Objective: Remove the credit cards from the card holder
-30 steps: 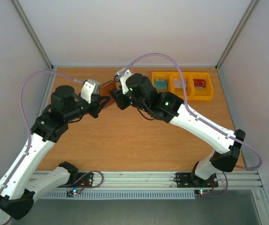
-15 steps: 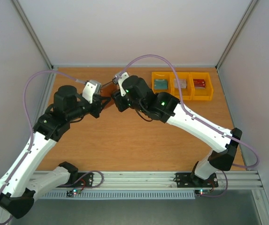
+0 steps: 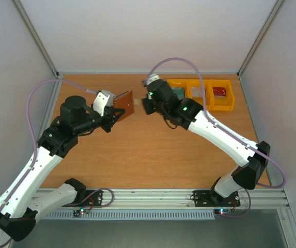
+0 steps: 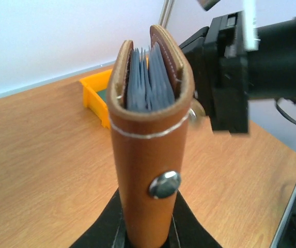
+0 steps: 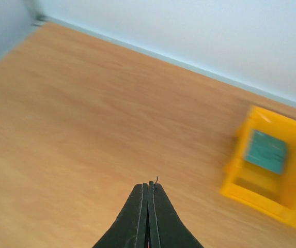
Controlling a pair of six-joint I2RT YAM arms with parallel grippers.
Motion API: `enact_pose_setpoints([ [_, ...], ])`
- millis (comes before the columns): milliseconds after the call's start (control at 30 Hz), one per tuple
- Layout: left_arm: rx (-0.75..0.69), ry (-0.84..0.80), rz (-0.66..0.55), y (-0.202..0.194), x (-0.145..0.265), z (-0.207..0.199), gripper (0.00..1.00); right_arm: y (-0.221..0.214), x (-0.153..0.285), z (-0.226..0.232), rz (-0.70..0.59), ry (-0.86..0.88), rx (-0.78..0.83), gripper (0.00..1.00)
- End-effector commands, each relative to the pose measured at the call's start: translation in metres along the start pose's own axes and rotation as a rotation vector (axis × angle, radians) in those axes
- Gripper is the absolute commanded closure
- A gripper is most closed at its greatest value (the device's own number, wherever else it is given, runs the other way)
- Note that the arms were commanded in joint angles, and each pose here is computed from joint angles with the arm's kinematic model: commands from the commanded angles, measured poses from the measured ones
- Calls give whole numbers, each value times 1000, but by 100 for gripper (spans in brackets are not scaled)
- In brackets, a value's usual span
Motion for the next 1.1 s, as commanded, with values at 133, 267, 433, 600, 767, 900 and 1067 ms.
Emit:
enact_pose_setpoints([
  [133,-46,-71,-58,9,13,-17,100,-35,32,-60,-20,121,15,94],
  [267,-56,-150,-23,1,10,-27,100,-26,82,-4,-158,495,124,53],
  [433,-18,-113,-23,0,5,-19,100,-8,123,27,-396,713,89,10],
  [600,-18,-273,4,-5,7,-43,100,9,116,41,-517,734,59,2],
  [767,19,-309,16,-5,6,-48,100,17,95,45,-473,721,8,4],
  [900,8,-346,26,-7,10,-54,100,13,87,33,-444,696,-22,22],
  [1067,-29,-501,34,-8,22,-78,100,1,113,33,-471,931,-32,52],
])
Point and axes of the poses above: each gripper's point midway between its finger pads, its own x axis back along the fingers, its own z axis along the line the jaws close on, y = z × x, the point moved 1 cm from there along x, back along the fingers, and after that the axes turned 14 degrees about x, right-handed, at the moved point
